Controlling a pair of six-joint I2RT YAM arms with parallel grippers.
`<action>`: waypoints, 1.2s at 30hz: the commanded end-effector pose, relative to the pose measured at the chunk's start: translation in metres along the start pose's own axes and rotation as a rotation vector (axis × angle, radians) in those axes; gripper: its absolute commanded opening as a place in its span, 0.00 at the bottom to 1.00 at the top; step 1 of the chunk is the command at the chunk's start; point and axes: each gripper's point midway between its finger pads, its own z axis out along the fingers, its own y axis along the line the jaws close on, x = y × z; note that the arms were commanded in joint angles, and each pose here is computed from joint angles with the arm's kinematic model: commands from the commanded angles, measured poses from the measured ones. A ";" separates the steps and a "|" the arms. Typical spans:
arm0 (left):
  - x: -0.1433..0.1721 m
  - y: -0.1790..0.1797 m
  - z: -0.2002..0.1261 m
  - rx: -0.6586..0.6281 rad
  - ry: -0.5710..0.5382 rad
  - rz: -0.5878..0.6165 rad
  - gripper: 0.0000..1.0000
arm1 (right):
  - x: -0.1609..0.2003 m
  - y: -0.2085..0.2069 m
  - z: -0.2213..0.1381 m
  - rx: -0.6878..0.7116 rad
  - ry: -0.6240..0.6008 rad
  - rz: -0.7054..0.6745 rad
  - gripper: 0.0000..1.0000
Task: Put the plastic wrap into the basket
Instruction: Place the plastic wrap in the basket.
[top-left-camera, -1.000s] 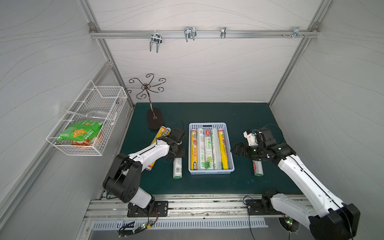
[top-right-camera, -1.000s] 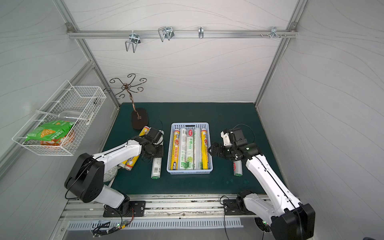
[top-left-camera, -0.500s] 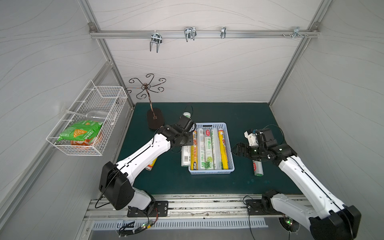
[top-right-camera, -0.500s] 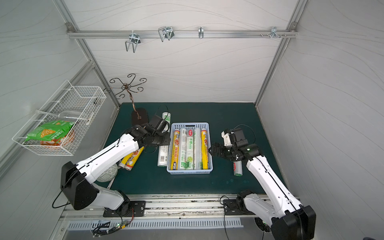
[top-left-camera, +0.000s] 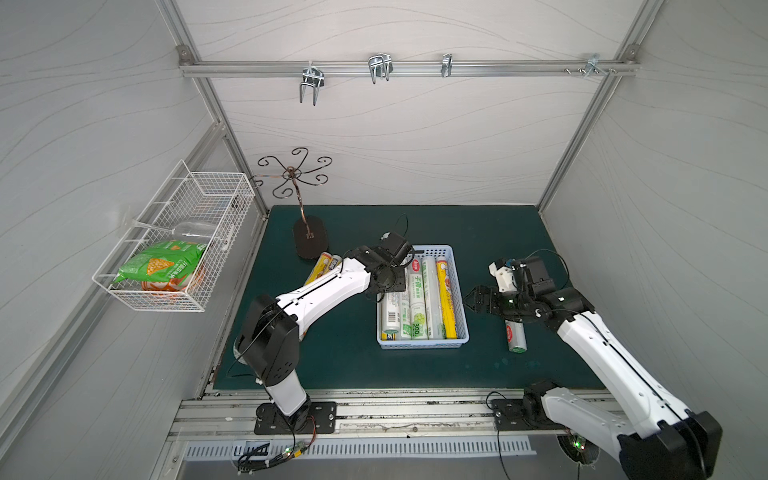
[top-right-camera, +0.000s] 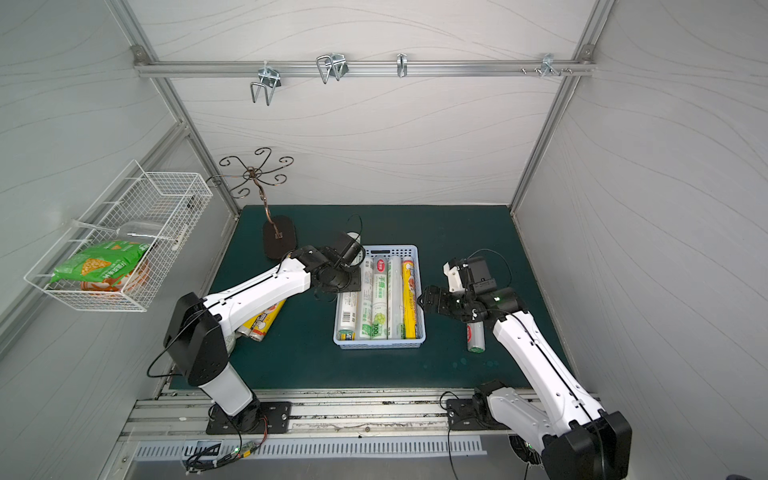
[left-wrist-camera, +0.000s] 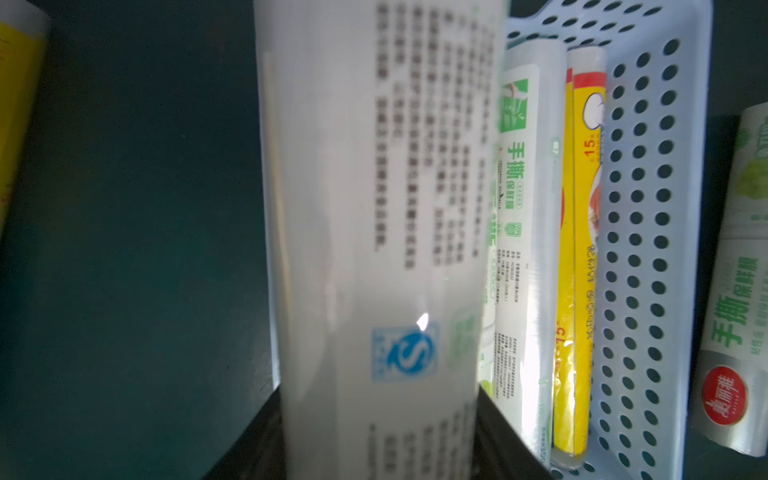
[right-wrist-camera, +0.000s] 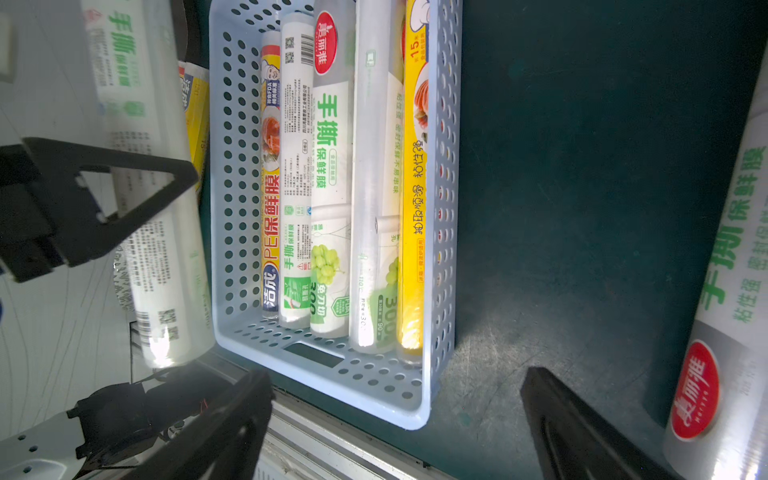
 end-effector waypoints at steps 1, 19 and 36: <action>-0.024 -0.029 -0.005 0.100 -0.074 -0.024 0.22 | 0.006 -0.007 0.001 0.022 0.017 0.006 0.99; -0.009 -0.014 0.043 -0.031 0.001 0.020 0.36 | 0.006 -0.011 0.003 0.026 0.025 0.007 0.99; -0.024 -0.016 -0.014 -0.009 -0.130 0.037 0.79 | 0.002 -0.010 -0.002 0.031 0.014 0.003 0.99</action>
